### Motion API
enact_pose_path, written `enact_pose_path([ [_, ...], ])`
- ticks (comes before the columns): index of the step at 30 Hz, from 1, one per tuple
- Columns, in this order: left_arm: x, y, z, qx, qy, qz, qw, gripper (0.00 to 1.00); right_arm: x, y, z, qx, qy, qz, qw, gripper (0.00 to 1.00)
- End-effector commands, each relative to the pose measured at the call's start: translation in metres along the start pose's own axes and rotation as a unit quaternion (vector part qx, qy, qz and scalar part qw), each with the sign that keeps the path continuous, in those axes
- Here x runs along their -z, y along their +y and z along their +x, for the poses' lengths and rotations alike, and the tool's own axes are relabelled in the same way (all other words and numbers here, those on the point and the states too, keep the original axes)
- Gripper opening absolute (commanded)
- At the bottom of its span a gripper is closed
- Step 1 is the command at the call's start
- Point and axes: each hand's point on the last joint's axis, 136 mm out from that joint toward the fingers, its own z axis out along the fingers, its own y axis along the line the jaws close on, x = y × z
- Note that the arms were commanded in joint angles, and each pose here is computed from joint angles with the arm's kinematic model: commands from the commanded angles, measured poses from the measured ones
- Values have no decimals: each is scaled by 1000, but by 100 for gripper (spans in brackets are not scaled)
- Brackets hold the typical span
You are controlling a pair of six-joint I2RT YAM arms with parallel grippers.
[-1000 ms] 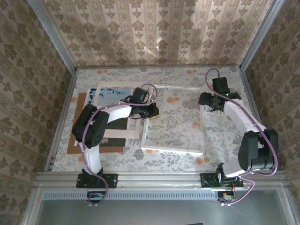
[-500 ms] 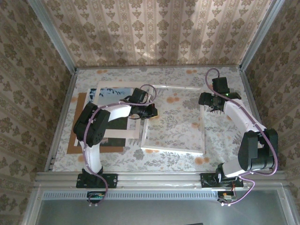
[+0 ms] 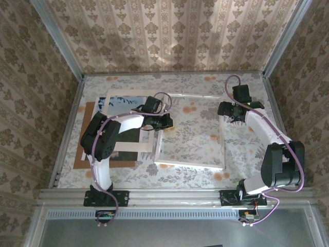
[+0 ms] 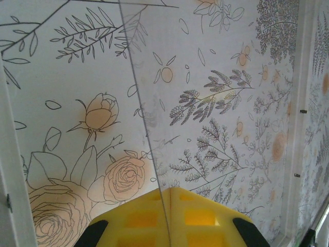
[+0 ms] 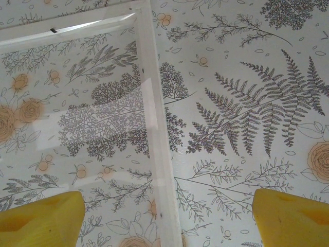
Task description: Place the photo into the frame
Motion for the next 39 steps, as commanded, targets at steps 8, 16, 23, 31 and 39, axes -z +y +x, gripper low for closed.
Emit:
enact_pose_path([
  [8,-2,9,2,-1,8,-11,1000,0,-1,1,1,13,3,4,1000,86],
  [16,1,14,3,2,6,-14,1000,0,-2,1,1,13,4,4,1000,86],
  [23,3,17,4,6,6,-16,1000,0,-2,1,2,14,4,5,1000,86],
  [31,4,20,3,8,4,-17,1000,0,-2,1,1,14,4,6,1000,86],
  [39,4,21,3,9,5,-18,1000,0,-2,1,2,14,5,5,1000,86],
])
